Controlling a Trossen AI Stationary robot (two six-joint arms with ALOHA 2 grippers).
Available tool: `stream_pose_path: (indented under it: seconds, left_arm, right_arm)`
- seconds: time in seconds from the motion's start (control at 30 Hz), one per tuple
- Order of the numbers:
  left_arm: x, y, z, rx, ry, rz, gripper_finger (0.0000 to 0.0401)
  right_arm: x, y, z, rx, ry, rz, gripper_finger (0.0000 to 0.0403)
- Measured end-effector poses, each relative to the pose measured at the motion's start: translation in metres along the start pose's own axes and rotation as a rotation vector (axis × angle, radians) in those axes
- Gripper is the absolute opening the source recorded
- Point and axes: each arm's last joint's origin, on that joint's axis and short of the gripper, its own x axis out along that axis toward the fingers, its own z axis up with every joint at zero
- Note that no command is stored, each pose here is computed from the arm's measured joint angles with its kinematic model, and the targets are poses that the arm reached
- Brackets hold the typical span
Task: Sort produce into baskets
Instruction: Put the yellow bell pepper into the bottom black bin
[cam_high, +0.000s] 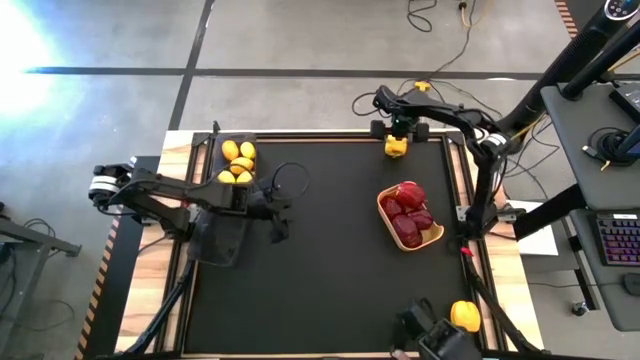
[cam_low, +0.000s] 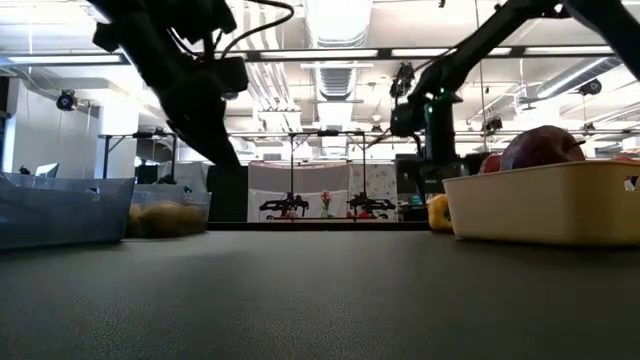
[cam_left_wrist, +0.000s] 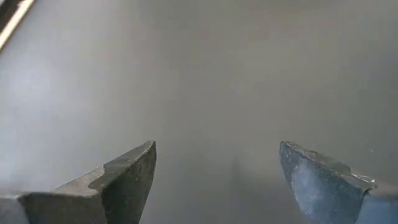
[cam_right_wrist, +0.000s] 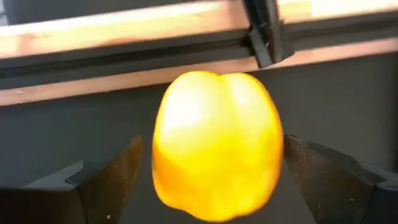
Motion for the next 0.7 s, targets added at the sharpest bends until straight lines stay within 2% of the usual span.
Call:
stream_pose_path:
  seconds: [0.3, 0.43, 0.5, 0.57, 0.7]
  left_arm:
    - [0.003, 0.013, 0.005, -0.037, -0.019, 0.03, 0.0322]
    - [0.003, 0.013, 0.005, -0.041, -0.019, 0.029, 0.0322]
    - [0.003, 0.013, 0.005, -0.043, -0.018, 0.026, 0.0322]
    - [0.003, 0.011, 0.004, -0.043, -0.016, 0.009, 0.0322]
    - [0.001, 0.004, 0.003, -0.025, -0.012, -0.026, 0.0322]
  right_arm:
    - [0.026, 0.002, 0.003, 0.007, 0.074, -0.008, 0.0377]
    - [0.026, 0.008, -0.003, -0.008, 0.085, 0.002, 0.0342]
    - [0.023, 0.014, -0.009, -0.064, 0.079, 0.015, 0.0317]
    - [0.014, 0.022, -0.018, -0.149, 0.067, 0.034, 0.0311]
    - [-0.018, 0.051, -0.055, -0.447, 0.005, 0.118, 0.0311]
